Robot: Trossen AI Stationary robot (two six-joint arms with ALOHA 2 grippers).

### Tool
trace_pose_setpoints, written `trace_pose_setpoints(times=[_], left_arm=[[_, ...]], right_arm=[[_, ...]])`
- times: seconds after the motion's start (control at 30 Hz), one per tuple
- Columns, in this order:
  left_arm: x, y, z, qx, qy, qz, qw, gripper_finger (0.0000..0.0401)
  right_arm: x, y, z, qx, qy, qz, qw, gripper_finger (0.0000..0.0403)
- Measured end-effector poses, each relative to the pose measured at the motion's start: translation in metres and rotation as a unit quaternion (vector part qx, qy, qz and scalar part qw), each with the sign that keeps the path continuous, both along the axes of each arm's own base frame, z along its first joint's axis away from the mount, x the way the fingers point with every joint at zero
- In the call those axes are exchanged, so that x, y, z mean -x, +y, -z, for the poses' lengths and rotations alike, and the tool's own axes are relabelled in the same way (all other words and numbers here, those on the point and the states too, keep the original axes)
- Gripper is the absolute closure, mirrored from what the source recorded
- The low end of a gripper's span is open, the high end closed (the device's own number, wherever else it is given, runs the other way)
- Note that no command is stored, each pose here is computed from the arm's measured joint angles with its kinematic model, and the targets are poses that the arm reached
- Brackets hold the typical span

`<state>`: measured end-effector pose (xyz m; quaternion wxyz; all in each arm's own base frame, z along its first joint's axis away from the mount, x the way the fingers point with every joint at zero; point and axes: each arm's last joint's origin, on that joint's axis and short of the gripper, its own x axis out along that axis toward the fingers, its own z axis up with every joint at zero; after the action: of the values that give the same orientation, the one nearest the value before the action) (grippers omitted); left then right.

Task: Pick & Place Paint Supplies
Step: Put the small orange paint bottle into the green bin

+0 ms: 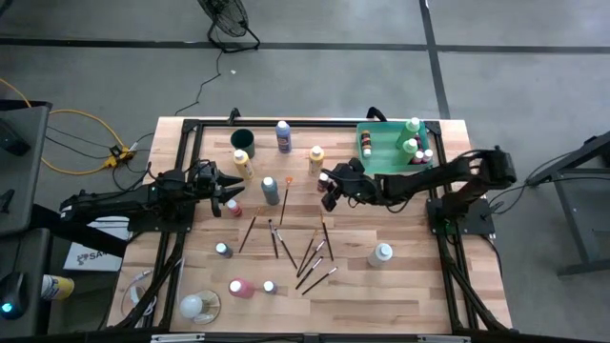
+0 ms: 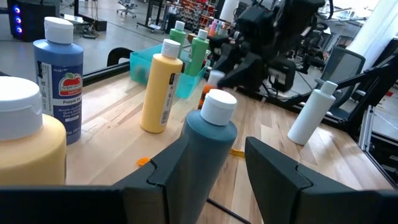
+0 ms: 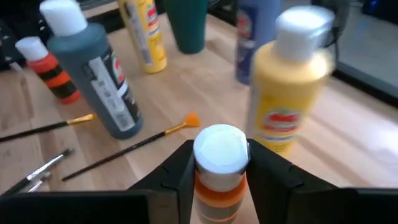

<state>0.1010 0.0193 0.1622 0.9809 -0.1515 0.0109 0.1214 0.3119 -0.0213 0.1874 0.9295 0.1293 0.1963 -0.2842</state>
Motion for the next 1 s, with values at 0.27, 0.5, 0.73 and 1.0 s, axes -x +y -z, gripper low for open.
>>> trace_pose_setpoints(times=[0.27, 0.5, 0.73, 1.0], left_arm=[[0.000, 0.000, 0.000, 0.000, 0.000, 0.000, 1.000, 0.0249], [0.000, 0.000, 0.000, 0.000, 0.000, 0.000, 1.000, 0.0249], [0.000, 0.000, 0.000, 0.000, 0.000, 0.000, 1.000, 0.0249], [0.000, 0.000, 0.000, 0.000, 0.000, 0.000, 1.000, 0.0249]], right_arm=[[0.045, -0.004, -0.045, -0.005, 0.011, 0.074, 0.997, 0.0293], [0.090, -0.020, -0.061, 0.000, 0.013, 0.197, 0.980, 0.0291], [0.119, -0.034, -0.046, -0.022, -0.014, 0.267, 0.963, 0.0289], [0.129, -0.056, -0.030, -0.021, 0.009, 0.331, 0.944, 0.0288]])
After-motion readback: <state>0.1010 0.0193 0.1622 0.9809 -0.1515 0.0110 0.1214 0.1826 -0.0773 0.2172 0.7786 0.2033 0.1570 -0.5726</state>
